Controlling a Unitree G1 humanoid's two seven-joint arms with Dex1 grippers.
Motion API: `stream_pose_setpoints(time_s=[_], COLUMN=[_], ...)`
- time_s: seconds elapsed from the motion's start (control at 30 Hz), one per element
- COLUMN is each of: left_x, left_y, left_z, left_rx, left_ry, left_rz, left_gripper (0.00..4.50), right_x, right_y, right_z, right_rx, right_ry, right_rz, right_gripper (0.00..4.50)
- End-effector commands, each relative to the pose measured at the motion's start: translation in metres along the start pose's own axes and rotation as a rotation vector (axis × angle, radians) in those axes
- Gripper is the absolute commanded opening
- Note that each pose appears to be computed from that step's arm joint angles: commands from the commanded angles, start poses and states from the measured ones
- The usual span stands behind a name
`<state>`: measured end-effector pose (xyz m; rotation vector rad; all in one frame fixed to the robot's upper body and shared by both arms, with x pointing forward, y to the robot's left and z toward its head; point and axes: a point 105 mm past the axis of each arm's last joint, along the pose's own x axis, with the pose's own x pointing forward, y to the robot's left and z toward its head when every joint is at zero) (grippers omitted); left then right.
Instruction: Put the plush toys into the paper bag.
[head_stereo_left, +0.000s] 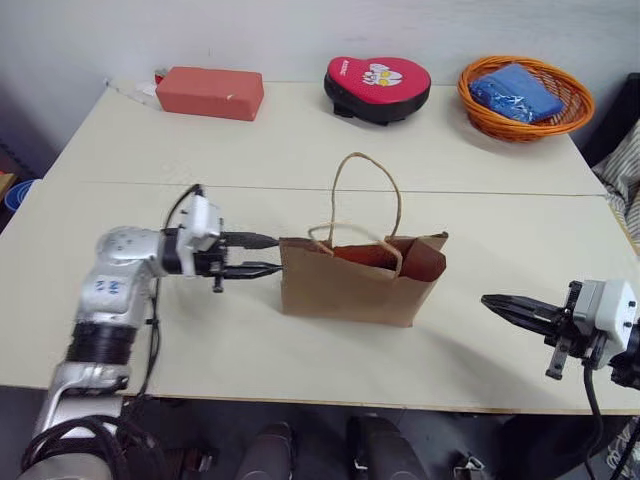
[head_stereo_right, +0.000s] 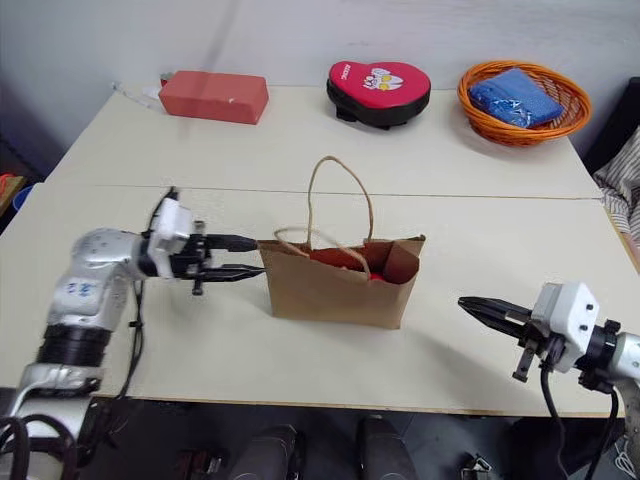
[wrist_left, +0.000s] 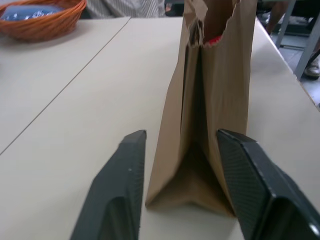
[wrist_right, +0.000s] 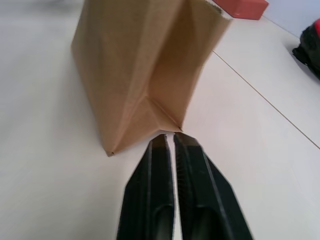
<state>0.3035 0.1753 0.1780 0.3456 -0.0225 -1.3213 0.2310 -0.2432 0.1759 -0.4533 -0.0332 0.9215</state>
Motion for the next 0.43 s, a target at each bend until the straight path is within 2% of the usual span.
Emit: stream_pose_setpoints(time_s=[0.03, 0.13, 0.2, 0.3, 0.43], left_x=[-0.030, -0.067, -0.088, -0.102, -0.111], left_y=[-0.009, -0.026, -0.030, -0.032, -0.031], left_z=[0.008, -0.010, -0.020, -0.018, -0.015], left_rx=[0.024, 0.028, 0.025, 0.045, 0.052], left_ry=[0.035, 0.198, 0.292, 0.323, 0.334], left_rz=[0.065, 0.127, 0.187, 0.244, 0.280], left_gripper=[3.59, 4.50, 4.50, 4.50, 4.50], right_x=[-0.005, -0.012, -0.017, -0.023, -0.023], right_y=[-0.001, -0.009, -0.018, -0.020, -0.031], right_z=[0.008, 0.012, 0.015, 0.011, 0.011], right_rx=[-0.019, -0.090, -0.133, -0.163, -0.192], right_ry=[0.009, 0.029, 0.046, 0.082, 0.083], right_rz=[0.049, 0.087, 0.104, 0.164, 0.164], right_gripper=[1.57, 2.57, 3.32, 4.37, 4.44])
